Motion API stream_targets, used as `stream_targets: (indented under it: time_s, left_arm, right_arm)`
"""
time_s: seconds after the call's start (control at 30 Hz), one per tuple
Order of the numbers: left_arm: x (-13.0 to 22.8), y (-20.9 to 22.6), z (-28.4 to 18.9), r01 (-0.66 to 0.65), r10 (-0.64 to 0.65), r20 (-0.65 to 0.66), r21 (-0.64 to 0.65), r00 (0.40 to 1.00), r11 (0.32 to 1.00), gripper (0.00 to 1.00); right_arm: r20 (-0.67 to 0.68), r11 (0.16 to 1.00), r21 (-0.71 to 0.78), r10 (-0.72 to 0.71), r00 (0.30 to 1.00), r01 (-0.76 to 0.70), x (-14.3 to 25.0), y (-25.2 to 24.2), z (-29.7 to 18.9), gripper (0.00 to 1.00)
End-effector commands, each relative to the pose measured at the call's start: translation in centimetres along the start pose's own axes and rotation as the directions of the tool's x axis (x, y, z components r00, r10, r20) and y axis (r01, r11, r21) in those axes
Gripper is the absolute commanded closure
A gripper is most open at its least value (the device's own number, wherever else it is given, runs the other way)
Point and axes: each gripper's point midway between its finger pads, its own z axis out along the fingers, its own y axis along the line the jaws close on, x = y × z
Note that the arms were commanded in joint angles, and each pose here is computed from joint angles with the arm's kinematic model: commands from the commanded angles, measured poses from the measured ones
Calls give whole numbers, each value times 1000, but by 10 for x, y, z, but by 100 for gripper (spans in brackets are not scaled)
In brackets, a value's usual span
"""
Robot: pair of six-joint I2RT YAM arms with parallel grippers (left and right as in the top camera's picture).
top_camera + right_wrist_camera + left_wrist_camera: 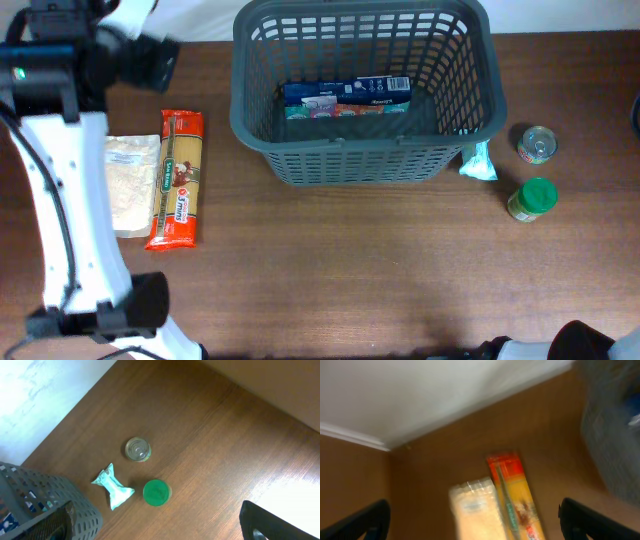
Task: Pack container
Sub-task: 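Lower the left gripper onto the red spaghetti pack and grasp it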
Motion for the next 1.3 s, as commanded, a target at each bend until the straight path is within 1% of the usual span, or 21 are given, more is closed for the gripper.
stream_targets:
  time_s: [0.0, 0.1, 0.23, 0.33, 0.43, 0.63, 0.77, 1.0, 1.27]
  left_arm:
    - [58, -13, 58, 204, -170, -185, 180, 968, 962, 1]
    - [106, -20, 98, 261, -191, -317, 195, 929, 945, 1]
    - [159, -32, 140, 287, -205, -442, 128, 873, 949, 1]
    - [185, -44, 162, 304, -227, -492, 81, 841, 949, 1]
    - [199, -58, 175, 310, -223, -514, 89, 828, 947, 1]
    - [238, -85, 207, 332, -207, -600, 104, 773, 938, 1]
    - [251, -92, 219, 336, -193, -633, 112, 749, 935, 1]
    - [249, -93, 230, 333, -197, -618, 110, 761, 937, 0]
    - [263, -106, 242, 339, -175, -653, 133, 737, 931, 1]
  right_arm:
    - [-23, 1000, 6, 13, 1000, -13, 0, -1, 9, 1]
    - [-38, 1000, 11, 12, 999, -12, 0, -1, 15, 1]
    - [-61, 1000, 19, 12, 998, -11, 1, 0, 25, 1]
    - [-83, 1000, 11, 12, 996, -11, 2, 2, 32, 1]
    - [-94, 1000, -1, 12, 996, -12, 3, 4, 34, 1]
    - [-94, 1000, 0, 12, 995, -12, 3, 4, 35, 1]
    - [-96, 1000, 0, 12, 995, -12, 3, 5, 35, 1]
    - [-96, 1000, 0, 12, 995, -12, 3, 5, 36, 1]
    - [-94, 1000, 0, 12, 995, -12, 2, 5, 36, 1]
